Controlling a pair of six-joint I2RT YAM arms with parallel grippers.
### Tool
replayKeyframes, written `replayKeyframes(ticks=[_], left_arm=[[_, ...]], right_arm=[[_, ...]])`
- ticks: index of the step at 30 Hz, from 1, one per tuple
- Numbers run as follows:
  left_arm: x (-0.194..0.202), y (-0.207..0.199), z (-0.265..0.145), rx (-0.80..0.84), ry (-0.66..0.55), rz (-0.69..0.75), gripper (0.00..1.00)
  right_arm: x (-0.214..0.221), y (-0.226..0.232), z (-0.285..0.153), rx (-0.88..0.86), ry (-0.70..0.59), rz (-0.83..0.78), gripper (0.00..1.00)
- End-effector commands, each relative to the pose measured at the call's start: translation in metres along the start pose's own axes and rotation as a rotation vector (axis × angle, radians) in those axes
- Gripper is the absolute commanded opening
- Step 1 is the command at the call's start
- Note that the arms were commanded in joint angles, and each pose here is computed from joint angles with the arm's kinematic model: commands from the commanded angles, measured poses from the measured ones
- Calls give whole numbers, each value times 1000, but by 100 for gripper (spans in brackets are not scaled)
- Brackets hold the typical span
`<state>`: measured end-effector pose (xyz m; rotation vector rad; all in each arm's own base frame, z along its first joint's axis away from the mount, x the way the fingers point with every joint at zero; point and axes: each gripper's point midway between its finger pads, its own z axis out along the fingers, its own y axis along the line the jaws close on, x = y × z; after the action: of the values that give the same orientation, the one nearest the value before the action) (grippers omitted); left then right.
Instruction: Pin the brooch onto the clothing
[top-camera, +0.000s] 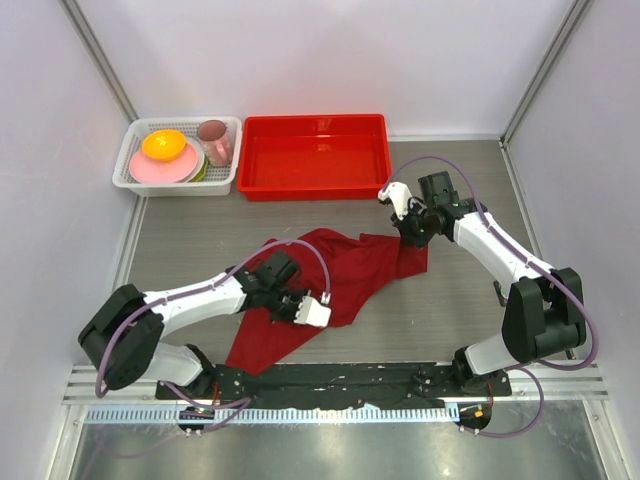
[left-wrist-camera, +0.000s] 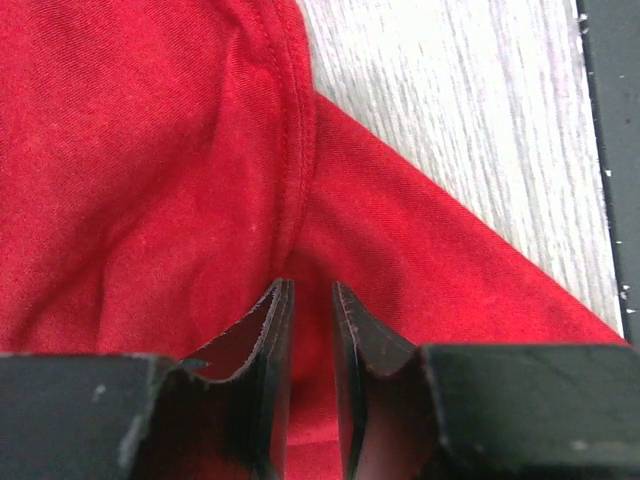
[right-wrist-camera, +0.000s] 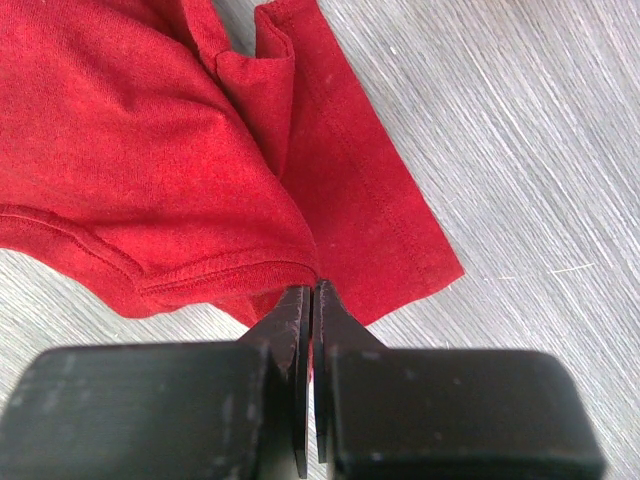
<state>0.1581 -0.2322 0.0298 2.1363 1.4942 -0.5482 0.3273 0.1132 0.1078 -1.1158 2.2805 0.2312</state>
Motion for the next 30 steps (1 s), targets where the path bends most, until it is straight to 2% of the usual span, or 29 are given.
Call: replayKeyframes(ticks=[1,7,14,24,30], left_arm=[[-21,34,-2,-88,-42,68,27],[-24,41,-4,-107,-47,69,29],[-24,44,-2,-100,-46,80,26],[-47,30,-16,-36,-140,147,24],[-48,33,-16,-30,-132,133,24]], right_arm=[[-19,-11,-10,43,-55,-20,1],[-21,-11,-11,42,-60,-24,1],[-20,-11,-12,43,-58,-28,1],[-17,-8,-9,26,-46,-27,1],[-17,-7,-7,19,-46,-26,1]])
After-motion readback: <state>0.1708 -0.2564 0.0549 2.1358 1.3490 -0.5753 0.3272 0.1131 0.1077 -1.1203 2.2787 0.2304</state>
